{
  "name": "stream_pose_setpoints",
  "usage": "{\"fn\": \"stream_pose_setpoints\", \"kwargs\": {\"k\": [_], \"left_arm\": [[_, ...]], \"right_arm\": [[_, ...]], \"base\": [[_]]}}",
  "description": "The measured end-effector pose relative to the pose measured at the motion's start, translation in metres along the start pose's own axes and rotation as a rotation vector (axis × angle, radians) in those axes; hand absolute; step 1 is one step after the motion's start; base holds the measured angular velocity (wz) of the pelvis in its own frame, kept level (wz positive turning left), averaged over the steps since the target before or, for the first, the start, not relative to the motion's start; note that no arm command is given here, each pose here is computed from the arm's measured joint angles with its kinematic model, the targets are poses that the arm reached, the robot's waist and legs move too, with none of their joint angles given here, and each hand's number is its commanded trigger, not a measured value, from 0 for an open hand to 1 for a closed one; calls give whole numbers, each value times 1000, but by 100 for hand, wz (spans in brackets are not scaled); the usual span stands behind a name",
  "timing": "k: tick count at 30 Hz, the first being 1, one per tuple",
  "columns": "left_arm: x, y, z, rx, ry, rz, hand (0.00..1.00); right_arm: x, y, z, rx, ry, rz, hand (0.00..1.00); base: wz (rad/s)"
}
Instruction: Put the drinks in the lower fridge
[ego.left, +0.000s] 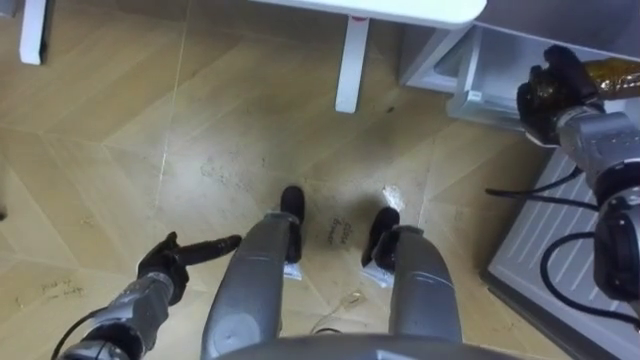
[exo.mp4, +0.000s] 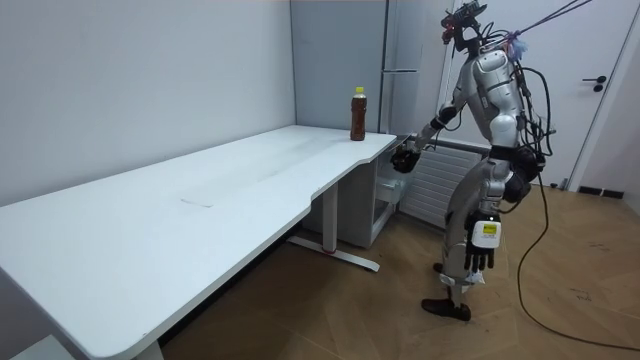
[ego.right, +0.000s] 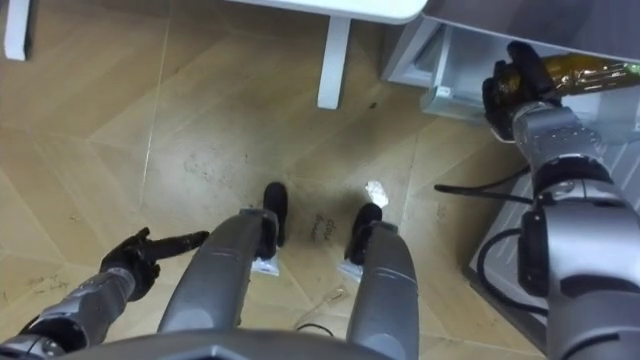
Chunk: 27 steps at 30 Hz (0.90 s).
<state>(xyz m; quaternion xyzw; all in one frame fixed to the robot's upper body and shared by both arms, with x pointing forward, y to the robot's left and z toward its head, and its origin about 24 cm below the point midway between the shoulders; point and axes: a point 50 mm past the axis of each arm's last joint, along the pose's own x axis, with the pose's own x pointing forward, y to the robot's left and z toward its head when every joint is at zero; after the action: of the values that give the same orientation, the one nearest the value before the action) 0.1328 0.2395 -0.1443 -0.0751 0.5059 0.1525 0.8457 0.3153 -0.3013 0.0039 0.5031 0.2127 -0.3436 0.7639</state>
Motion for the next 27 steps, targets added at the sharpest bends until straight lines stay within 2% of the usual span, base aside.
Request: {"fn": "stream_pose_setpoints", "kwargs": {"k": [14,27], "left_arm": [[0,-1,-3,30,14,21,0],[0,1,-6,31,28,30,0]], "right_arm": [[-4,9,18,30,-90,33,0],[-2,3,17,3,-95,20,0]], "base": [[0],[0]]}}
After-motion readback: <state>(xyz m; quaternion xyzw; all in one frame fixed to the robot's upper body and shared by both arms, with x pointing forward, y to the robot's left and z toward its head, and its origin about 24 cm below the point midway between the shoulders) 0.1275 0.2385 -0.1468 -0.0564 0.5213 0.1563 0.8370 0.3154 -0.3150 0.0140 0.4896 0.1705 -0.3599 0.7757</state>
